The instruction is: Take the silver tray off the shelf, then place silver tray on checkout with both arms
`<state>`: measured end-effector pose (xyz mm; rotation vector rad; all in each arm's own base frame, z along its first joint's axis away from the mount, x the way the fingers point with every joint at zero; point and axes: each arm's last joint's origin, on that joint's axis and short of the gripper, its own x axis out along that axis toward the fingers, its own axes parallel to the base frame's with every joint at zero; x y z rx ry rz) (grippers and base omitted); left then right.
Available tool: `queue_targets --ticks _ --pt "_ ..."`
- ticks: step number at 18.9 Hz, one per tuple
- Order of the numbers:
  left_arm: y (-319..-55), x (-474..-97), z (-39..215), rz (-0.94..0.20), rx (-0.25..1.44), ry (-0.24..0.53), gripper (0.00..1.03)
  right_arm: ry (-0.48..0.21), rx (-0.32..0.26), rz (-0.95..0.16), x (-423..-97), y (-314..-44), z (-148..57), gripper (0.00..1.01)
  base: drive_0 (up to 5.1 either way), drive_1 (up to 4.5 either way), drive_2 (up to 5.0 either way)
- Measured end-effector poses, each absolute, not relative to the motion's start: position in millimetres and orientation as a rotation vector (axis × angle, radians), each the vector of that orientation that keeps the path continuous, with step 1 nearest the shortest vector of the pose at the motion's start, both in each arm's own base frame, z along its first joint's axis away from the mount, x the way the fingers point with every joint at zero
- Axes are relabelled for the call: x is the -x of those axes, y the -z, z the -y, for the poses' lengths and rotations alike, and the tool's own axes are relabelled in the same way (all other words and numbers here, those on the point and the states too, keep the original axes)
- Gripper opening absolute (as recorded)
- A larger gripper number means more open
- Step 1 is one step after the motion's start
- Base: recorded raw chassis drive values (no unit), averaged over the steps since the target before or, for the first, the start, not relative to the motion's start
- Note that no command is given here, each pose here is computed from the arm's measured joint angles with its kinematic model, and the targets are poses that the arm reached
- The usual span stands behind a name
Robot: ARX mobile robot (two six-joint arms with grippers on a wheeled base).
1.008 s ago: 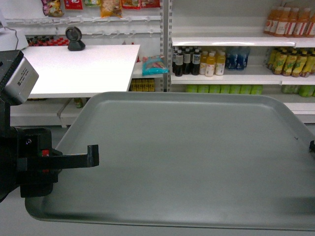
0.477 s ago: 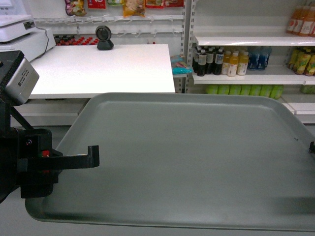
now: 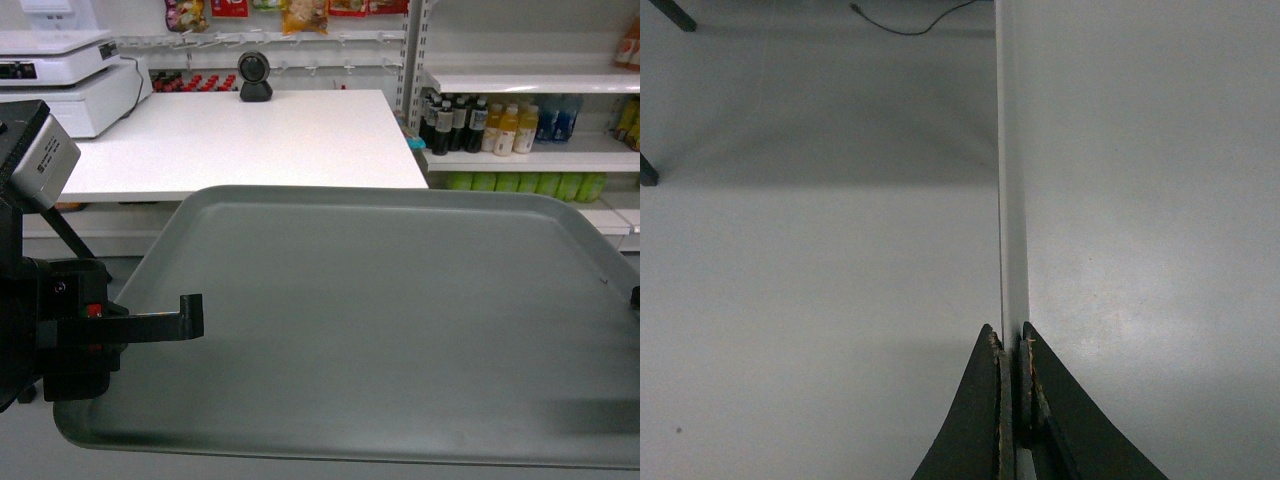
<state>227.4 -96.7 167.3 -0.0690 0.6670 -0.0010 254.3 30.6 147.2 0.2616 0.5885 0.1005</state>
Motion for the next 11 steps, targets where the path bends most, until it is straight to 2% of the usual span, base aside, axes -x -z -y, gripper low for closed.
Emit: queue_targets --ticks 5,11 --pt "-167.2 -227.3 96.6 -0.669 0.068 0.0 0.03 -0.1 -0.261 -0.589 -254.2 -147.2 -30.6 0.03 -5.0 2.41 2.4" --pt "-166.9 -227.1 96.5 -0.672 0.066 -0.001 0.03 -0.099 -0.261 -0.596 -253.9 -146.5 -30.5 0.03 -3.9 1.9 1.9"
